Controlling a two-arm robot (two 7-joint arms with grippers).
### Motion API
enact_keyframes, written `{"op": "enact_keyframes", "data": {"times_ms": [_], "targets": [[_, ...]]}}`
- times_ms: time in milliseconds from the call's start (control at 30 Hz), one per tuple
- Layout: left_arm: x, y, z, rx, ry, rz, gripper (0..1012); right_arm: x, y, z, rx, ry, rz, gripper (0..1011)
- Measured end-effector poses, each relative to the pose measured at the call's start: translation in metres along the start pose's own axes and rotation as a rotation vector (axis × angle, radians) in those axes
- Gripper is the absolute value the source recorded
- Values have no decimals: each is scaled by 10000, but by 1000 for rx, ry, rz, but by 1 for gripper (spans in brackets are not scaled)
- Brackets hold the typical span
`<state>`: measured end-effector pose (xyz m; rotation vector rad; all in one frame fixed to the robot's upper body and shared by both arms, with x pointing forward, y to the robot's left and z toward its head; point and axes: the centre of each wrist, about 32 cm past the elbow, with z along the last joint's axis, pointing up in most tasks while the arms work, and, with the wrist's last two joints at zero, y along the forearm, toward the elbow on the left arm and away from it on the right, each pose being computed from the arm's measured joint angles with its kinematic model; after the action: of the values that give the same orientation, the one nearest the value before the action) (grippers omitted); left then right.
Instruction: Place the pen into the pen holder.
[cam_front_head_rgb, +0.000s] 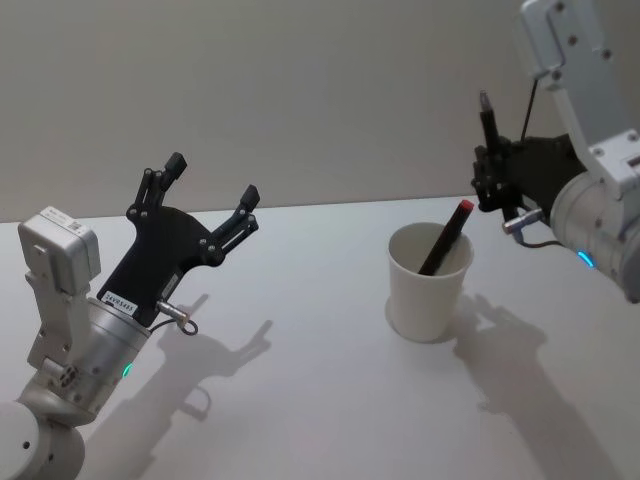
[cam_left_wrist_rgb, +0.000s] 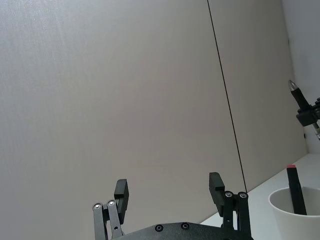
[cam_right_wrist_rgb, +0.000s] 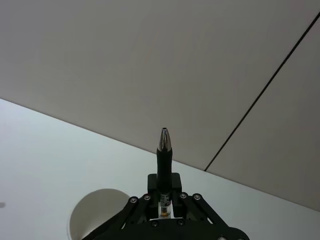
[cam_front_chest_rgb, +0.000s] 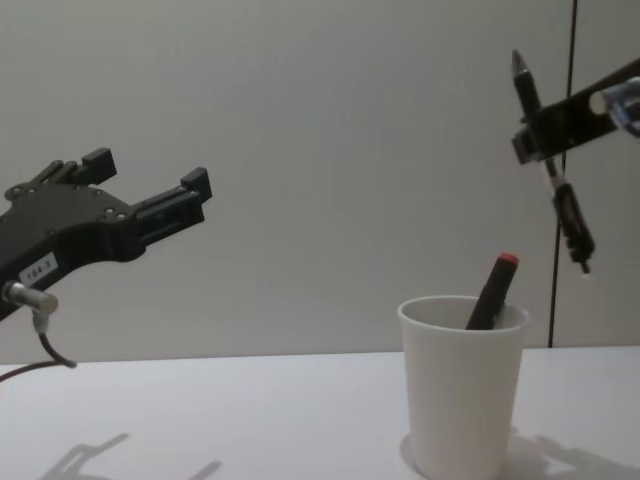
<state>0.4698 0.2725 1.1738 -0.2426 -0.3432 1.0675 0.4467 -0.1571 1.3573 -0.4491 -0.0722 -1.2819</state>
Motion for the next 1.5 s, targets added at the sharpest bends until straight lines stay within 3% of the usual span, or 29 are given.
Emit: {"op": "enact_keyframes", "data": {"times_ms": [467,1267,1400,1500], "targets": [[0,0,0,0,0,0,1001,-129,134,-14,-13,46,84,136],[0,0,0,0,0,0,1001,-260,337,19,-10,51,165,136],[0,0,0,0,0,0,1001,-272,353,20,-14,51,175,173],[0,0,0,0,0,0,1001,-280,364,22,-16,51,180,262]]}}
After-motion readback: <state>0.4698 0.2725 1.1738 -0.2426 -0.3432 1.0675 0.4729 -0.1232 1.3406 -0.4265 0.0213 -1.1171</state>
